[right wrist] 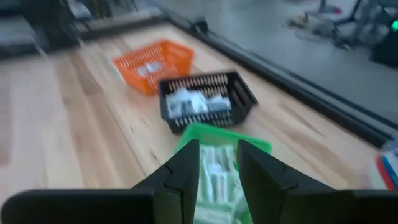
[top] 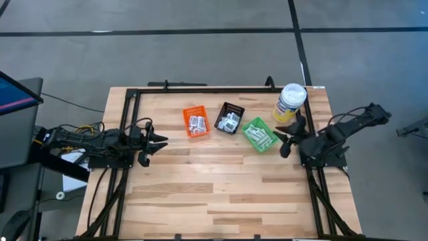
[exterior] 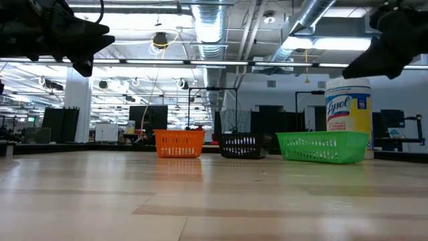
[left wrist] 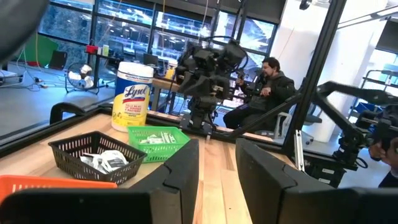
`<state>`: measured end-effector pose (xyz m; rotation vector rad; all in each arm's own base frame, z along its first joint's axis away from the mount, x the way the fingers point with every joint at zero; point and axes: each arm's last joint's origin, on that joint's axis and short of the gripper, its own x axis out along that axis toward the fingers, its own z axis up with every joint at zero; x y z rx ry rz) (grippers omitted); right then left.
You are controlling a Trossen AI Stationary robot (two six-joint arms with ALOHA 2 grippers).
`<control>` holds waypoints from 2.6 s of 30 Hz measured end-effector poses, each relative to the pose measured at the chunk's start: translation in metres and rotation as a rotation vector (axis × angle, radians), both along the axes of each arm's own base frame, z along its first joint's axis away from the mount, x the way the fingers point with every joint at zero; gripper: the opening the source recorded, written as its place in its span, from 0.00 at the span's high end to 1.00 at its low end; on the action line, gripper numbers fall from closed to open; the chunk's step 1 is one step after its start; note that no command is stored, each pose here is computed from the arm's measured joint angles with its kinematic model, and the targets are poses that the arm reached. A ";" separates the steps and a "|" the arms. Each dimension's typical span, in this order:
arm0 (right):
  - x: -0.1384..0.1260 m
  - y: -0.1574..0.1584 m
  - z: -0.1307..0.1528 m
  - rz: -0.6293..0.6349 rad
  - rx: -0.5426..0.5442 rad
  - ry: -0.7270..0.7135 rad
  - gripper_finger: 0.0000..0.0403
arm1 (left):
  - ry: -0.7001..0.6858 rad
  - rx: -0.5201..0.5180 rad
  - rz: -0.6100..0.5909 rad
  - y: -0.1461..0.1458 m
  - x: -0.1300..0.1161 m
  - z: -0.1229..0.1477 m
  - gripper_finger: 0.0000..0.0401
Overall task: Pick & Place First Aid Supplies
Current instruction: Return to Home Position
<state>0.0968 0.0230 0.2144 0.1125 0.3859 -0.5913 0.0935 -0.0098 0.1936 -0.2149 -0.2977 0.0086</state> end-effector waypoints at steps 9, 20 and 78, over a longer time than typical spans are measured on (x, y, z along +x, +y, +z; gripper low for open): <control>-0.007 0.000 -0.015 0.227 -0.105 -0.258 0.75 | -0.002 0.000 0.000 0.000 0.000 0.000 0.74; -0.010 -0.002 -0.031 0.440 -0.177 -0.364 0.75 | 0.004 0.001 -0.002 0.000 0.001 0.000 0.74; -0.006 -0.027 -0.043 0.300 -0.125 -0.251 0.75 | 0.391 0.065 -0.001 -0.005 0.031 -0.036 0.74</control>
